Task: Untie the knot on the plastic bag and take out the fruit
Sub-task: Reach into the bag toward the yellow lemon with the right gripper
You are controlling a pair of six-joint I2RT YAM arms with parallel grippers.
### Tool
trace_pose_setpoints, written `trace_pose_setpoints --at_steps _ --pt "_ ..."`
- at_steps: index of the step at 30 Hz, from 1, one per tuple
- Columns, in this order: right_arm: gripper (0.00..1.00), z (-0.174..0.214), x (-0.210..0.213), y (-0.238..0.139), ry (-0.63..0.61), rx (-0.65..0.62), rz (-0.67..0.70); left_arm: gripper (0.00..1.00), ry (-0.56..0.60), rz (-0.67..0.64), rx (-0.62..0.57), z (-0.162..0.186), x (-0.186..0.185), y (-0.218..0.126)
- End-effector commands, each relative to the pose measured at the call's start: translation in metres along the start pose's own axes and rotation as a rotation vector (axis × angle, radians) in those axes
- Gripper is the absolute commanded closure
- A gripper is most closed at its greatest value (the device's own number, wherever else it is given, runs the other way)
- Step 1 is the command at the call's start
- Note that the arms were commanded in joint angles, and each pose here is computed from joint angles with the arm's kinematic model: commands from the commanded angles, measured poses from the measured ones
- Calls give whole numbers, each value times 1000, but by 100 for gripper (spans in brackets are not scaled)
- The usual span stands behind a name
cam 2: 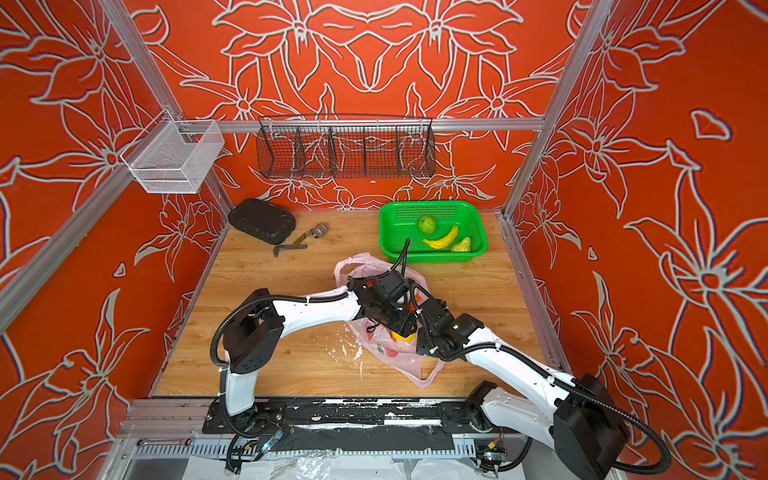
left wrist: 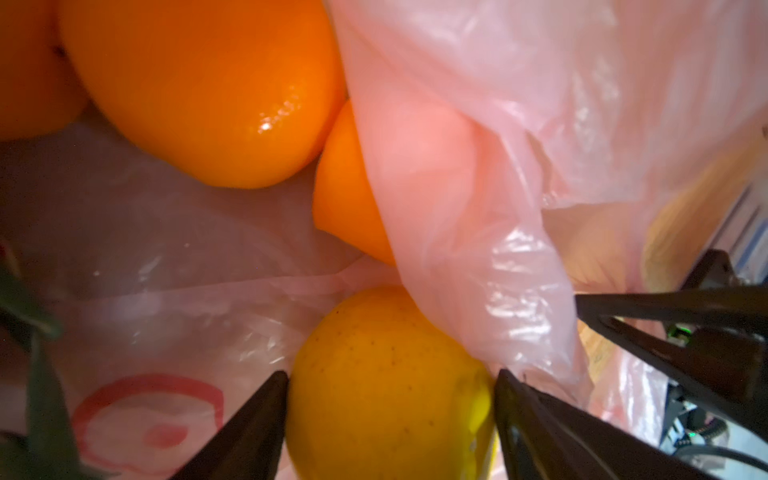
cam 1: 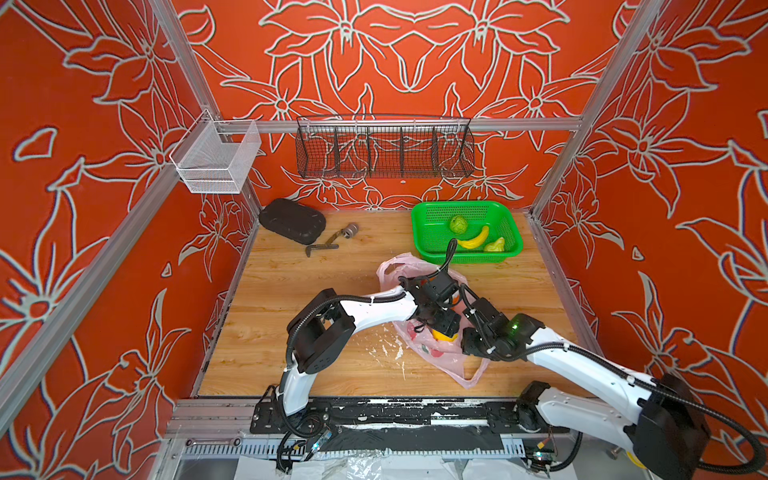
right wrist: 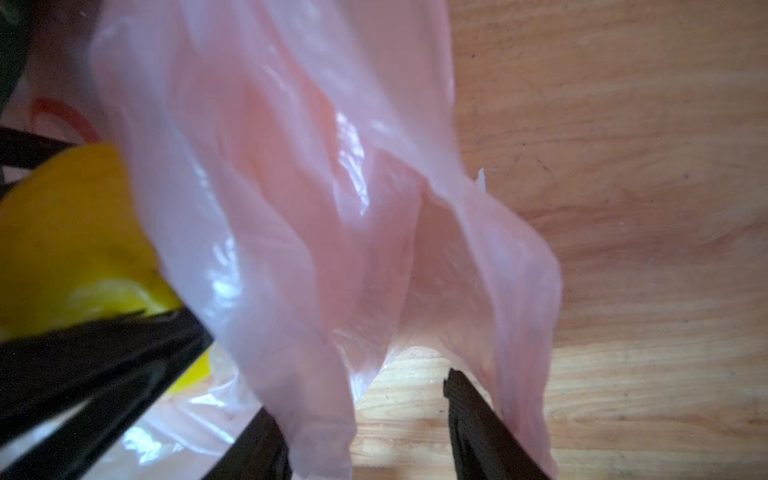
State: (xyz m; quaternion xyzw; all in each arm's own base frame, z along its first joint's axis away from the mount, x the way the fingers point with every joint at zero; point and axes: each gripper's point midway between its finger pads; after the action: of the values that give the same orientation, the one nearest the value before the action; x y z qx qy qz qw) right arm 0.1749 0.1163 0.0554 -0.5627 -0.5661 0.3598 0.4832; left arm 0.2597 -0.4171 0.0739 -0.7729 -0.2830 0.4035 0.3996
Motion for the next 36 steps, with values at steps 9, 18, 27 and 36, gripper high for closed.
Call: trace_pose_setpoints --at_steps 9,18,27,36 --pt "39 -5 -6 -5 18 -37 33 50 -77 64 42 11 3 0" --pt "36 -11 -10 -14 56 -91 26 66 -126 97 -45 -9 4 -36" --pt "27 -20 0 -24 65 -128 -25 69 -123 127 -156 -32 -5 -75" --pt "3 -83 26 -121 -133 -587 -243 73 -200 209 -261 -62 -13 -130"
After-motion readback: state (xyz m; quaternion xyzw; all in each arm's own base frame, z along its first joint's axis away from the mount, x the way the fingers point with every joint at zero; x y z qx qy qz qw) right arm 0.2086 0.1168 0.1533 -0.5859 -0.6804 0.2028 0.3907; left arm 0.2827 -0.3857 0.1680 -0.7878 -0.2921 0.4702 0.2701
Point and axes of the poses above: each gripper's point midway between its finger pads, its own y axis out along the fingers, its own x axis along the line the jaws close on, z = x × y, and after that the axes turned 3 degrees about -y, right-handed
